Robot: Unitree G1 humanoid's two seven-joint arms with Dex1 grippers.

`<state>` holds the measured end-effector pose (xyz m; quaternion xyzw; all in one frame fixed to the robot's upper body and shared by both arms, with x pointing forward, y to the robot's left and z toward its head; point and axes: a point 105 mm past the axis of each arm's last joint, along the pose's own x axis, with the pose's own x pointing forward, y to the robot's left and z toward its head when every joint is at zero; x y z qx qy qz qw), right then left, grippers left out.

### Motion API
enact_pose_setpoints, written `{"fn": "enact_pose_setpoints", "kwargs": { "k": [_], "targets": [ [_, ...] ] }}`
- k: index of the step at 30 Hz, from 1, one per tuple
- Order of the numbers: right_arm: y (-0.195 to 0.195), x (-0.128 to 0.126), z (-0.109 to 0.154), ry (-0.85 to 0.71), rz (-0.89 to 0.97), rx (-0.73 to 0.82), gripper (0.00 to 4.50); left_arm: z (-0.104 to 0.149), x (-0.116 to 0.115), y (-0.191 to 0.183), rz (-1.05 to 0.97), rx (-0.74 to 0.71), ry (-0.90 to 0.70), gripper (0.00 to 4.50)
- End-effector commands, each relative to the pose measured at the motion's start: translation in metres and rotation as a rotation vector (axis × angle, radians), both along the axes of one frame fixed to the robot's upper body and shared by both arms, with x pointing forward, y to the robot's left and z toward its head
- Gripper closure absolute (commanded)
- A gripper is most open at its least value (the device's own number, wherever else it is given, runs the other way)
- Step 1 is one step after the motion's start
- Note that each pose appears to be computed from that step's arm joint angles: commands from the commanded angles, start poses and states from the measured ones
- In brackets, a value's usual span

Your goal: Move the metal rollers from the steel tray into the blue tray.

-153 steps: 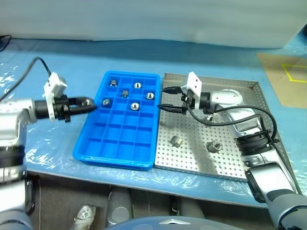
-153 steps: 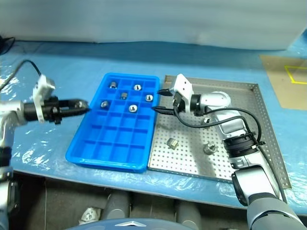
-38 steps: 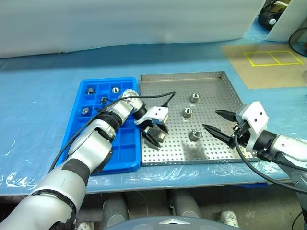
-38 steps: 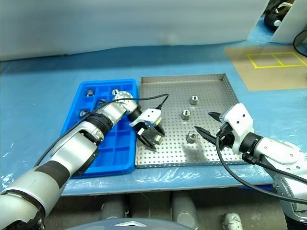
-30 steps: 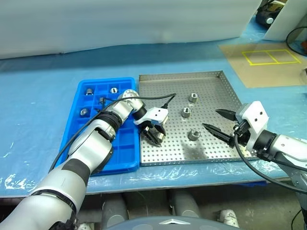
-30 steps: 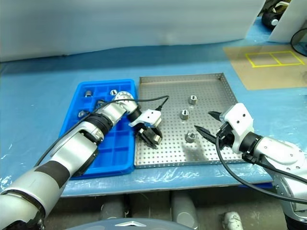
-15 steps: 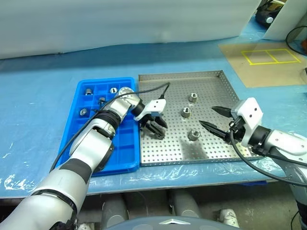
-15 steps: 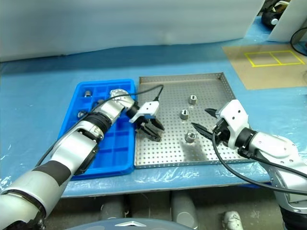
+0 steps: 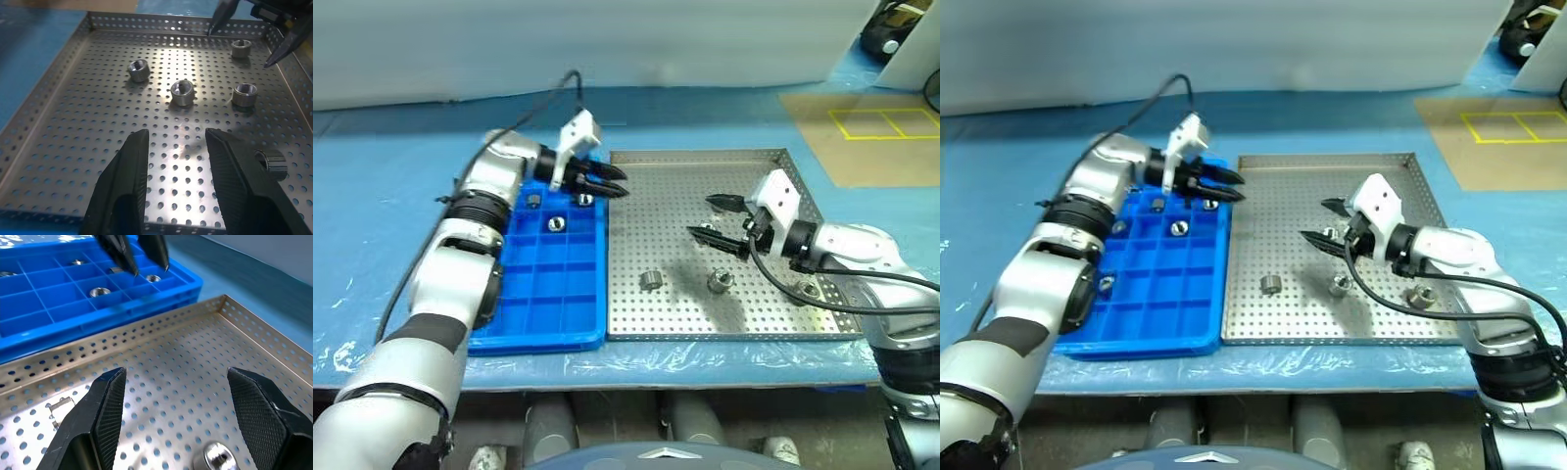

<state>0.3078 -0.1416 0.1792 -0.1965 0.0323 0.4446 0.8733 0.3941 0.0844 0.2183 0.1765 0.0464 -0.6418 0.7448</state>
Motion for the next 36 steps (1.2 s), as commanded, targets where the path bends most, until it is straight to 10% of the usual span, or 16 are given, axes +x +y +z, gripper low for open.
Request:
{"fn": "enact_pose_setpoints", "kwargs": {
  "k": [1,10,20,36],
  "targets": [
    [0.011,0.008,0.008,-0.043,0.066,0.001,1.14,0.012,-0.01,0.025,0.033,-0.017,-0.042,2.59],
    [0.016,0.014,0.008,-0.05,0.1,0.005,1.14,0.015,-0.042,-0.016,-0.118,-0.025,-0.01,2.59],
    [-0.007,-0.001,0.005,-0.058,-0.034,0.01,1.14,-0.058,-0.067,-0.068,-0.381,0.255,0.08,2.59],
    [-0.023,-0.07,-0.02,0.125,-0.063,-0.024,1.14,-0.108,-0.055,-0.092,-0.387,0.347,0.092,2.59]
  ]
}}
